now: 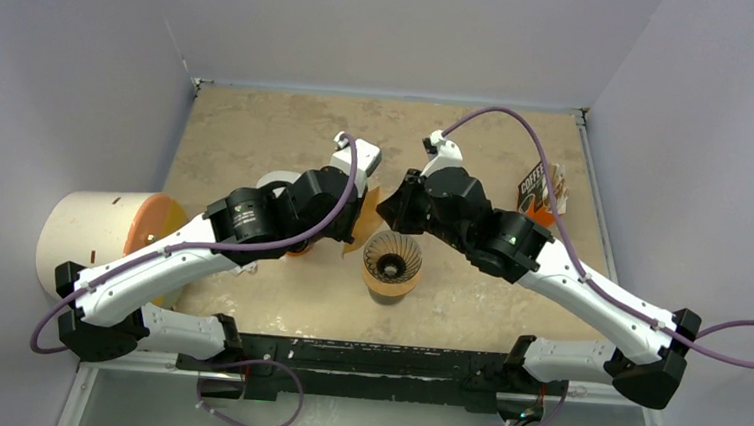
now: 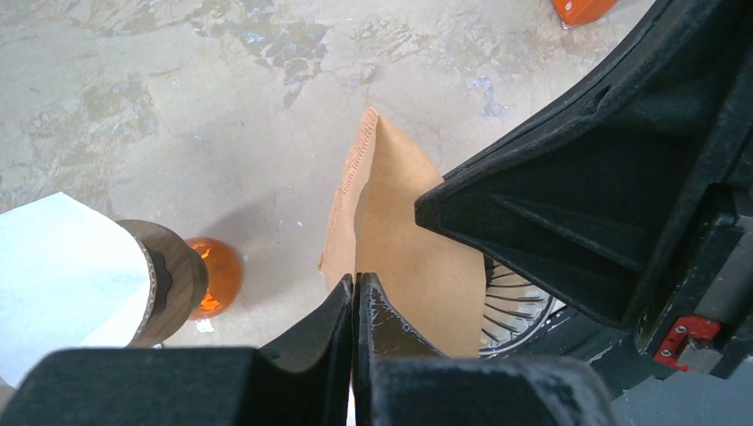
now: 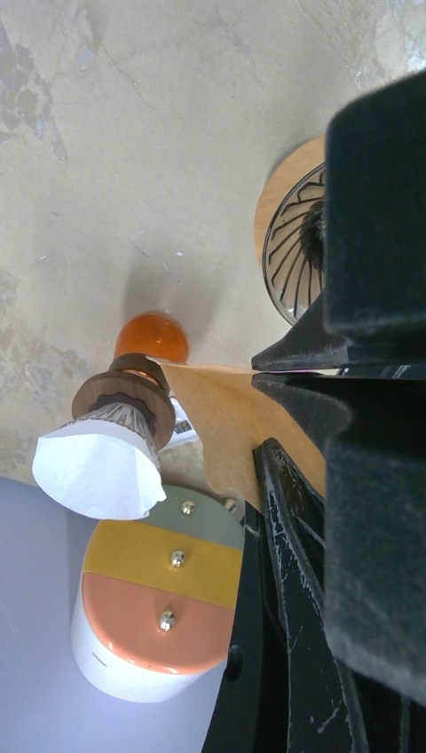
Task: Place the coffee filter in the dripper
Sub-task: Place the coffee filter in the coffee dripper.
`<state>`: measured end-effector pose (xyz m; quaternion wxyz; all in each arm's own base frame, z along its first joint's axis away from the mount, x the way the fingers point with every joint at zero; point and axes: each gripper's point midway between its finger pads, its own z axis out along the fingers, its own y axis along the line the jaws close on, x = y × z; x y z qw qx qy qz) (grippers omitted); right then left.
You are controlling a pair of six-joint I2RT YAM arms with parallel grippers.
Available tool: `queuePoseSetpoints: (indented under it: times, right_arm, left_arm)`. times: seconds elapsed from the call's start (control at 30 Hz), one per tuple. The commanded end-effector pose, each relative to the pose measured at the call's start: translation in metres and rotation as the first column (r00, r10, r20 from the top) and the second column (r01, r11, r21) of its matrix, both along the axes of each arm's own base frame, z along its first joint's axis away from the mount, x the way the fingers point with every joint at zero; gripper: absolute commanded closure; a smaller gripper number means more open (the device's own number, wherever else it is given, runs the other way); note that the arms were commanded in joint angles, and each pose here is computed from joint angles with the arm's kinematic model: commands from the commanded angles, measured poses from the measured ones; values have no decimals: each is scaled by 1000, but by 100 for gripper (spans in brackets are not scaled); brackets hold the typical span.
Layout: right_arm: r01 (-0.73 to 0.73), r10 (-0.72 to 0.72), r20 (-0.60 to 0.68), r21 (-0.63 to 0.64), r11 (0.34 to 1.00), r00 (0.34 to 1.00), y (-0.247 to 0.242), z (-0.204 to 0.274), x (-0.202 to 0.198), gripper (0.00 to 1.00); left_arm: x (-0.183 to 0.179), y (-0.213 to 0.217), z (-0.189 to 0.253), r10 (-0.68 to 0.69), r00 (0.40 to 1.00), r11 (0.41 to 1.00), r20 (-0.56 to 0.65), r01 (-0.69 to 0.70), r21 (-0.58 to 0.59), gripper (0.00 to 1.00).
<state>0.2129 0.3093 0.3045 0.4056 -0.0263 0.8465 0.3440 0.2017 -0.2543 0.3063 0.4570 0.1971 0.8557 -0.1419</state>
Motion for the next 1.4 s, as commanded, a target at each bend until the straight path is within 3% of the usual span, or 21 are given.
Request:
queuePoseSetpoints:
  times: [0.0,0.43,0.67,1.37]
  right_arm:
    - [4,-3,24,-13,1000,1000,-11,6,-4,99]
    - [-14,16,41,-46,999,999,-44,16,-24,100]
    - [-49,49,1,-75,996,999,-55,5,-39,100]
    - [-68,52,-111,-146,987,992,-60,-40,-50,100]
  left_arm:
    - [-4,-5,19,-9,1000,998,3,10,-63,100]
    - [-22,-25,24,-103,992,984,-72,91,-152,100]
    - [-28,-45,5,-149,978,980,-146,126,-157,100]
    - [-41,-45,-64,-129,943,992,-308,122,-42,100]
